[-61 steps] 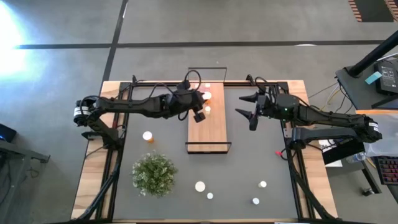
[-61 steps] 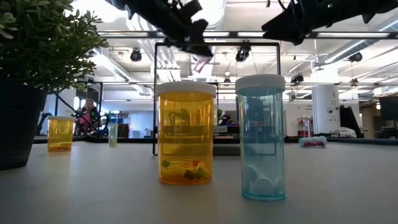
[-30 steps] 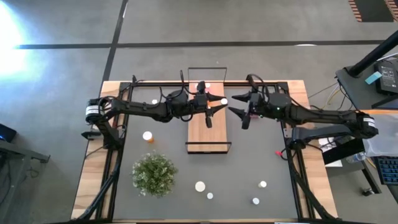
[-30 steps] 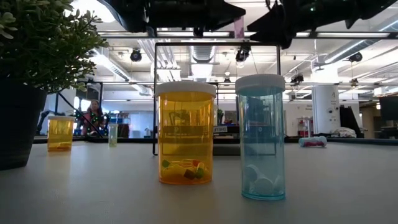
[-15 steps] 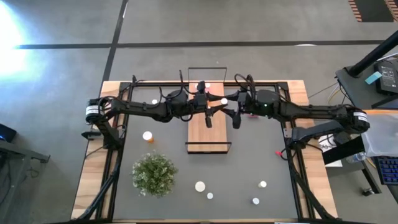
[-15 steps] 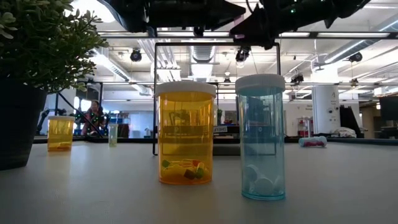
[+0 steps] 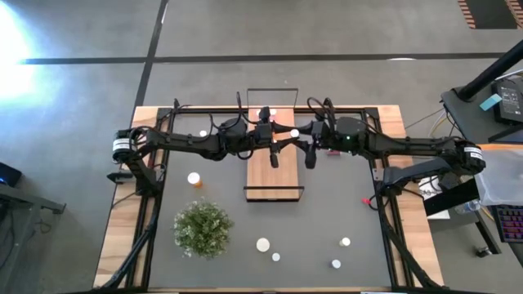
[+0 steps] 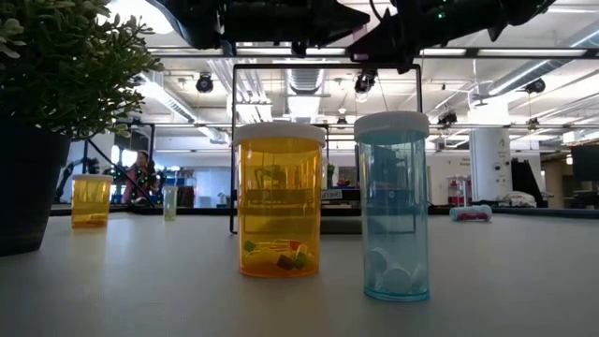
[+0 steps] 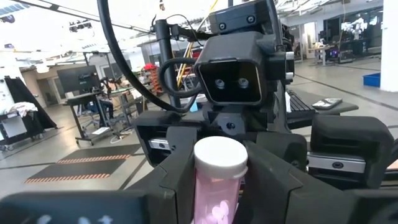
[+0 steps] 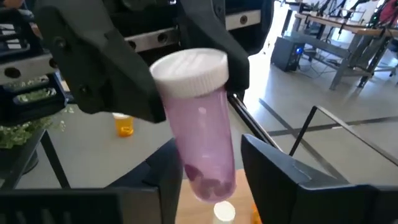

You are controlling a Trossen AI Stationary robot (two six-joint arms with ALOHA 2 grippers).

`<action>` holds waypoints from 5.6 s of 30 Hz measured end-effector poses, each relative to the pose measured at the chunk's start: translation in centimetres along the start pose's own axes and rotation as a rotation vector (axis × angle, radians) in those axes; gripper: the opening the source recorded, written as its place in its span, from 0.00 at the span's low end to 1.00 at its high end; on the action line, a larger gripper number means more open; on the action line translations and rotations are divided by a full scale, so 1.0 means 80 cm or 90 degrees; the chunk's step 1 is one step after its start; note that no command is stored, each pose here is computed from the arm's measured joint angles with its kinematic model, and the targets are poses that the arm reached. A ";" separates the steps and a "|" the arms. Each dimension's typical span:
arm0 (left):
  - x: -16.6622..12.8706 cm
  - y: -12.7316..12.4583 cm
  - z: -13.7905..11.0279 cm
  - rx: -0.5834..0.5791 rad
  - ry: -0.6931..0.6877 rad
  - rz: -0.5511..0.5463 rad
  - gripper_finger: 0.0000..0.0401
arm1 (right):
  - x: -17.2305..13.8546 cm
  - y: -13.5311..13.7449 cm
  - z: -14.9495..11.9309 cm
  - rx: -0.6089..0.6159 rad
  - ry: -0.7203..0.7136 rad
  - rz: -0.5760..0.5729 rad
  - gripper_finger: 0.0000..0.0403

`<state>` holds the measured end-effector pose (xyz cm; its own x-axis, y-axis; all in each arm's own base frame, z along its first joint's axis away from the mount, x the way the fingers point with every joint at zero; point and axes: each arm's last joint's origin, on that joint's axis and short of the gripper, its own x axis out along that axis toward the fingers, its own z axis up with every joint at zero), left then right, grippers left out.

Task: Pick and place medicine bottles onto shelf by color
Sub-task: Put the pink pill bottle on the shelf aligned with the other pink pill bottles

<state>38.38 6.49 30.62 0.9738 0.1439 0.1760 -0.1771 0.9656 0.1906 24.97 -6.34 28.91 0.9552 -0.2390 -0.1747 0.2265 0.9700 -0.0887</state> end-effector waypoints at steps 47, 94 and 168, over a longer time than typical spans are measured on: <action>0.000 0.000 -0.003 -0.034 0.021 0.016 0.46 | -0.004 -0.001 0.004 0.002 -0.007 -0.006 0.24; 0.010 -0.002 -0.022 -0.050 -0.013 0.026 0.21 | -0.009 0.000 0.002 0.012 0.014 -0.001 0.34; -0.008 -0.040 -0.084 -0.043 0.352 -0.068 0.21 | 0.057 0.018 0.012 -0.081 0.419 0.190 0.39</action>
<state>39.25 4.74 23.42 0.9188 0.1194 -0.3761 -0.0816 0.9900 0.1149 29.81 -6.00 28.93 0.6510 0.0177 -0.7589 -0.0867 0.9949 -0.0512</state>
